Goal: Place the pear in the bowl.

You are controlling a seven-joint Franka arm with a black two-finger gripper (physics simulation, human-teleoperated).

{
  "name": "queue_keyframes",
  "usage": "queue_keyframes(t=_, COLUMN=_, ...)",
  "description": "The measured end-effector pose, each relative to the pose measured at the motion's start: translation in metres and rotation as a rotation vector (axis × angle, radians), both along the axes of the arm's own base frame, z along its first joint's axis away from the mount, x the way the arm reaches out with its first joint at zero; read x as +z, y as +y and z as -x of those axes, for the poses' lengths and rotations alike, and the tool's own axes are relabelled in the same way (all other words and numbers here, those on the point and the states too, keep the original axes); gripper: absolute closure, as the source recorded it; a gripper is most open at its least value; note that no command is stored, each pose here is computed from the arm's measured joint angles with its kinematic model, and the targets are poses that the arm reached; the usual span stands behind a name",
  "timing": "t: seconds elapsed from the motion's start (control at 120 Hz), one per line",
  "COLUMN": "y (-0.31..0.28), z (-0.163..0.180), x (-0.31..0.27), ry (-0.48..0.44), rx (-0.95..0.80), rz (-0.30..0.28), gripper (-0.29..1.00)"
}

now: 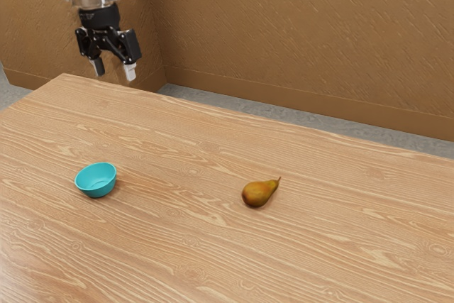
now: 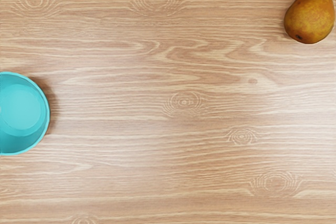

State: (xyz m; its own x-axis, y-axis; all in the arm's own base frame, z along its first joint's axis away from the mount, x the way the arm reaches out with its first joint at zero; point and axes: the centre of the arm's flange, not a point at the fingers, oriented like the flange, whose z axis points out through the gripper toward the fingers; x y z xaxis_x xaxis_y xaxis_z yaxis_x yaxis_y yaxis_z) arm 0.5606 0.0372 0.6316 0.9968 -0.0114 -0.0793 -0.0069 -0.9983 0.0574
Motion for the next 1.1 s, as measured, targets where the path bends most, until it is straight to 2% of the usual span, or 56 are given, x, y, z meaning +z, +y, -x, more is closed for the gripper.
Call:
queue_keyframes(t=0.15, y=-0.002, z=-0.011, x=-0.007, ry=-0.038, rx=-0.009, rz=-0.005, gripper=0.02)
queue_keyframes(t=0.233, y=-0.032, z=-0.027, x=-0.025, ry=-0.037, rx=-0.047, rz=-0.018, gripper=0.02)
queue_keyframes(t=0.383, y=-0.106, z=-0.062, x=-0.085, ry=-0.015, rx=-0.114, rz=-0.041, gripper=0.02)
queue_keyframes(t=0.608, y=-0.166, z=-0.114, x=-0.175, ry=0.017, rx=-0.042, rz=-0.074, gripper=0.02)
queue_keyframes(t=0.817, y=-0.22, z=-0.127, x=-0.235, ry=0.032, rx=0.076, rz=-0.1, gripper=0.02)
queue_keyframes(t=0.983, y=-0.248, z=-0.131, x=-0.259, ry=-0.013, rx=0.157, rz=-0.098, gripper=0.02)
queue_keyframes(t=1.1, y=-0.252, z=-0.132, x=-0.279, ry=-0.047, rx=0.194, rz=-0.126, gripper=0.02)
